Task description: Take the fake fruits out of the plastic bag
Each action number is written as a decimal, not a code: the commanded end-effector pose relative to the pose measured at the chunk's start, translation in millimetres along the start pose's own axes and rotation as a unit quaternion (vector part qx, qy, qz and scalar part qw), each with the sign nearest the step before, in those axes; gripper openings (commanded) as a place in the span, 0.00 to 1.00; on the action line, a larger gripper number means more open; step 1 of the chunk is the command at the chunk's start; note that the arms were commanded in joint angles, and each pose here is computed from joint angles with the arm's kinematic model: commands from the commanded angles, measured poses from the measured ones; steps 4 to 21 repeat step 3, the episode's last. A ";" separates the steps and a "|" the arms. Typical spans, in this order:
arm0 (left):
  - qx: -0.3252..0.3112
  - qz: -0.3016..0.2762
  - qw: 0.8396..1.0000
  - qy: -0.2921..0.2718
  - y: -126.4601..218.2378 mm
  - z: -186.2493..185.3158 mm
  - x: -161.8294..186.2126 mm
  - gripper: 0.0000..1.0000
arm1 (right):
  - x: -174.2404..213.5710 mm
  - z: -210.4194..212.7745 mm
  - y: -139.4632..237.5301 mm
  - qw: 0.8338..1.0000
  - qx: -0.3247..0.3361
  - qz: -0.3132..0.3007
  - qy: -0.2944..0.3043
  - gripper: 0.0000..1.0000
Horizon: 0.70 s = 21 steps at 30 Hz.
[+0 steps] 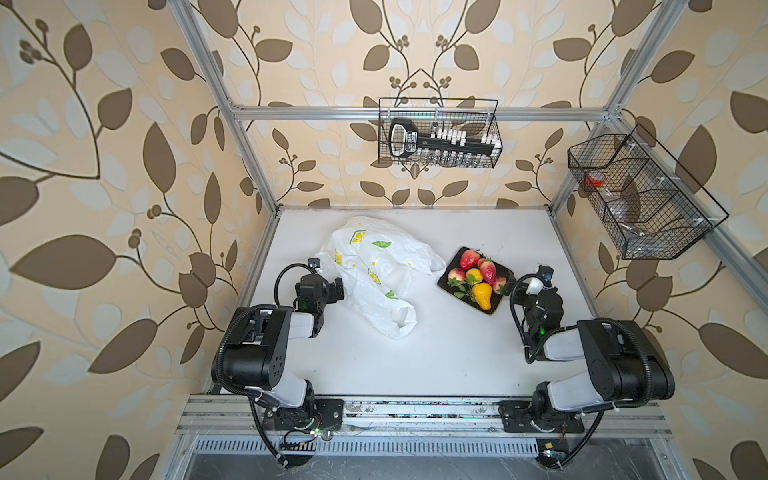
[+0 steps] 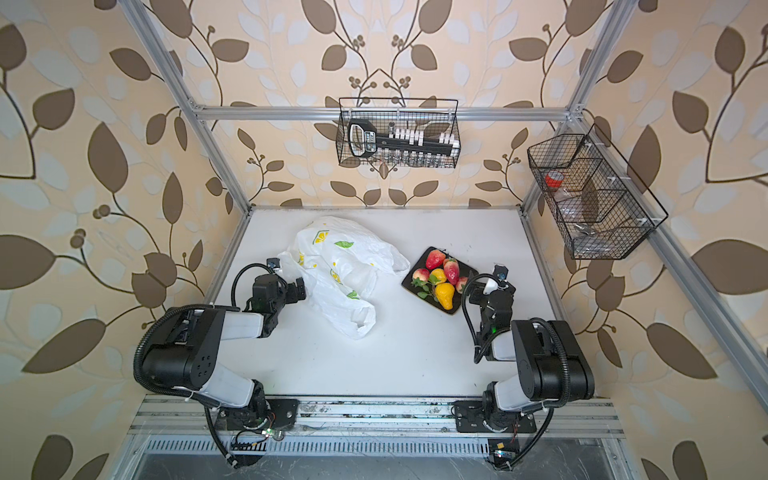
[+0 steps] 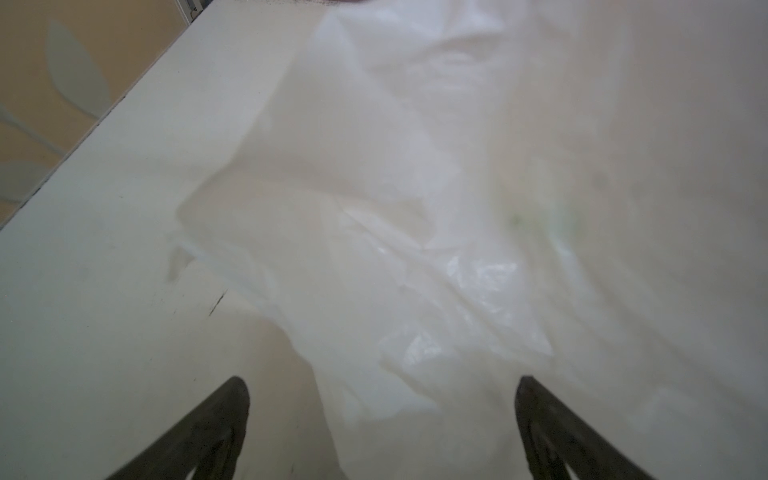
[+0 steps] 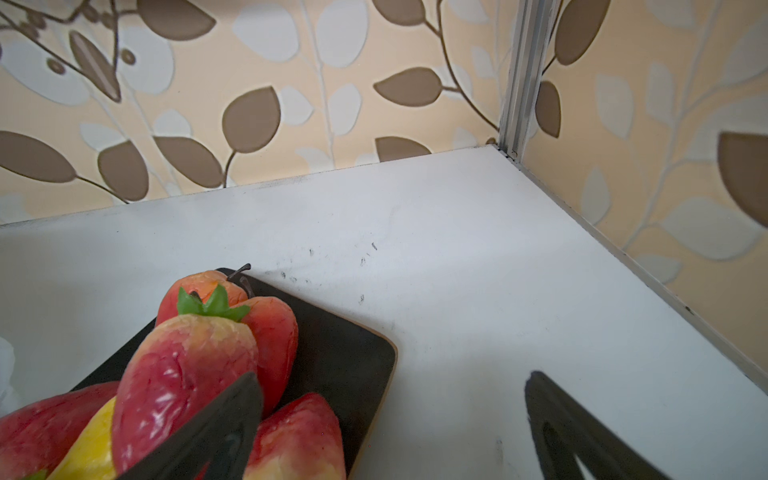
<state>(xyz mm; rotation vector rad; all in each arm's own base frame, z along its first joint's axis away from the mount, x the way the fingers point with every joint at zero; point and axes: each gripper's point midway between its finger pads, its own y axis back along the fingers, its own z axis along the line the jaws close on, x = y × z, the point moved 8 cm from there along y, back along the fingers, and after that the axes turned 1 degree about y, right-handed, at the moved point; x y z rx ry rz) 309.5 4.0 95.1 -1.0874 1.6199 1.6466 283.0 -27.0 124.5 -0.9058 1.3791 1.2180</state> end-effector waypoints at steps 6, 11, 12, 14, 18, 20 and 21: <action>-0.002 -0.045 0.999 -0.012 7.2 -4.4 -13.9 0.99 | -7.4 3.4 -1.2 1.000 -0.004 -0.017 0.004 0.99; -0.002 -0.045 0.999 -0.012 7.2 -4.4 -13.9 0.99 | -7.4 3.4 -1.2 1.000 -0.004 -0.017 0.004 0.99; -0.002 -0.045 0.999 -0.012 7.2 -4.4 -13.9 0.99 | -7.4 3.4 -1.2 1.000 -0.004 -0.017 0.004 0.99; -0.002 -0.045 0.999 -0.012 7.2 -4.4 -13.9 0.99 | -7.4 3.4 -1.2 1.000 -0.004 -0.017 0.004 0.99; -0.002 -0.045 0.999 -0.012 7.2 -4.4 -13.9 0.99 | -7.4 3.4 -1.2 1.000 -0.004 -0.017 0.004 0.99; -0.002 -0.045 0.999 -0.012 7.2 -4.4 -13.9 0.99 | -7.4 3.4 -1.2 1.000 -0.004 -0.017 0.004 0.99; -0.002 -0.045 0.999 -0.012 7.2 -4.4 -13.9 0.99 | -7.4 3.4 -1.2 1.000 -0.004 -0.017 0.004 0.99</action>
